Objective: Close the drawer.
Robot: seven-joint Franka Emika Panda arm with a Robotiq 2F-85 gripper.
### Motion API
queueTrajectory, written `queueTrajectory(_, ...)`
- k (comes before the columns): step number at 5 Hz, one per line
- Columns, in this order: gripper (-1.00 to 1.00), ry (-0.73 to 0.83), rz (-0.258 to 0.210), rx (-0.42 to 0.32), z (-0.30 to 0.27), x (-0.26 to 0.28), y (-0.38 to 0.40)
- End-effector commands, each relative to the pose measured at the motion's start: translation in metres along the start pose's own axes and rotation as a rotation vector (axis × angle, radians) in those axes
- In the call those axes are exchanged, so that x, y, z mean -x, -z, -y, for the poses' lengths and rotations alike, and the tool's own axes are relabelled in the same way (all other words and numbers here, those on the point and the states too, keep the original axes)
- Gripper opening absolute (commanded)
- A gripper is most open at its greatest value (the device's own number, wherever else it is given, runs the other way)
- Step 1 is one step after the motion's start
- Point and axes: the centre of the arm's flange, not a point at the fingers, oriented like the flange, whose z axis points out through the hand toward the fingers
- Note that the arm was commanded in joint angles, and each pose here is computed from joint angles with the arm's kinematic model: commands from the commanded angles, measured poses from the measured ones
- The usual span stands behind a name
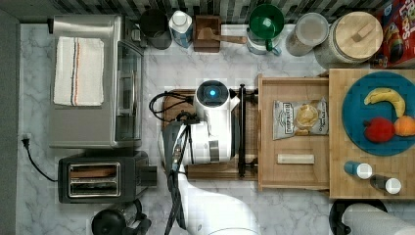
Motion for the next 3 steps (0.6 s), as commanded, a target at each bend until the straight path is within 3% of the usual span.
queueTrajectory(1, -1.00, 0.085, -0.218, 0.046, -0.045, -0.008, 0.040)
queueTrajectory(2, -1.00, 0.078, -0.234, 0.057, -0.066, -0.007, 0.046)
queueTrajectory(3, -1.00, 0.068, -0.207, 0.056, -0.087, -0.005, 0.055)
